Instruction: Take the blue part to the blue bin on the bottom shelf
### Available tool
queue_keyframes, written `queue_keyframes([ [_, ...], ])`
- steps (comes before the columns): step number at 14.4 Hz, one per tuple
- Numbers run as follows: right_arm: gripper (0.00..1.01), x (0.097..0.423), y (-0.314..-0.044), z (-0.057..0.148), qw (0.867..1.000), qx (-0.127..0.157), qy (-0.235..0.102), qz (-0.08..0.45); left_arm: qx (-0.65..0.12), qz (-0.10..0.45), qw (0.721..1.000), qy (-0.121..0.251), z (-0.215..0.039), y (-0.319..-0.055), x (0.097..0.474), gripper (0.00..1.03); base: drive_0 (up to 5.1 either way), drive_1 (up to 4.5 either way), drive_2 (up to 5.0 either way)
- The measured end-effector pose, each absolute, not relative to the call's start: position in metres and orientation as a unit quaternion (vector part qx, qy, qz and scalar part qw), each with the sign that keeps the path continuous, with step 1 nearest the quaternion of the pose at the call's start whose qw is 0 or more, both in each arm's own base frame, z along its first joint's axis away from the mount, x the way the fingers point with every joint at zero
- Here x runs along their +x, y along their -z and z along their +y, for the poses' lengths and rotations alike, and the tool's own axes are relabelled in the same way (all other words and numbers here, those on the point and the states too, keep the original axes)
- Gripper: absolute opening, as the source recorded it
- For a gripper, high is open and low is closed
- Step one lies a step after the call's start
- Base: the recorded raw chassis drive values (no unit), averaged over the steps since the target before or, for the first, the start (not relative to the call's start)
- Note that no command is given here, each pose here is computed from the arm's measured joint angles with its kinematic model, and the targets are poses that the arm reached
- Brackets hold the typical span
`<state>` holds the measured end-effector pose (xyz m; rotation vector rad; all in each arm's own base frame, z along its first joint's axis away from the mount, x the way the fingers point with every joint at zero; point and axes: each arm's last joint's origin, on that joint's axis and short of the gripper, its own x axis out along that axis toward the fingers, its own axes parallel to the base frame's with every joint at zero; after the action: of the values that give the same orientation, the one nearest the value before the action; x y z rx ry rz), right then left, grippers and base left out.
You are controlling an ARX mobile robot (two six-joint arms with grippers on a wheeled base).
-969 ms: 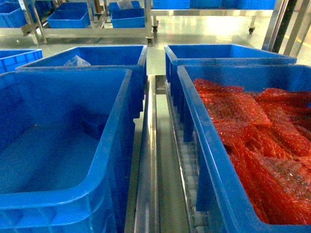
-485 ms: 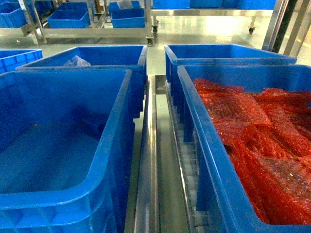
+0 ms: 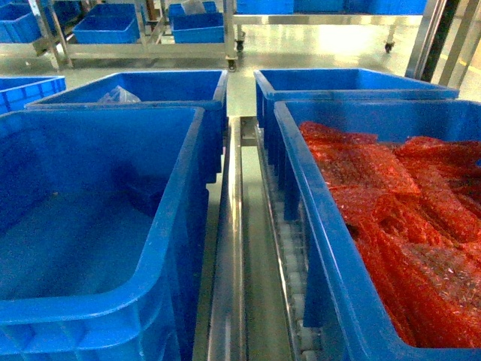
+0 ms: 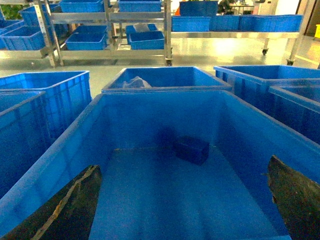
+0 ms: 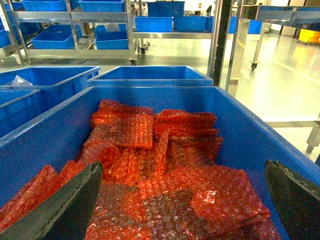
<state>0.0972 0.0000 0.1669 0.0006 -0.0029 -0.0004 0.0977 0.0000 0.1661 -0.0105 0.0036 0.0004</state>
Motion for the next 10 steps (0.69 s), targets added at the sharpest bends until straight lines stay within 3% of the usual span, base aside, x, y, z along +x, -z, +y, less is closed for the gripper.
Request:
queue_keyframes([
  [10, 0.98, 0.0972, -0.1669, 0.0, 1.0, 0.0, 0.0, -0.001, -0.005, 0.002, 1.0, 0.0, 0.0, -0.1661, 0.0977, 0.98, 0.0, 0.0, 0.0],
])
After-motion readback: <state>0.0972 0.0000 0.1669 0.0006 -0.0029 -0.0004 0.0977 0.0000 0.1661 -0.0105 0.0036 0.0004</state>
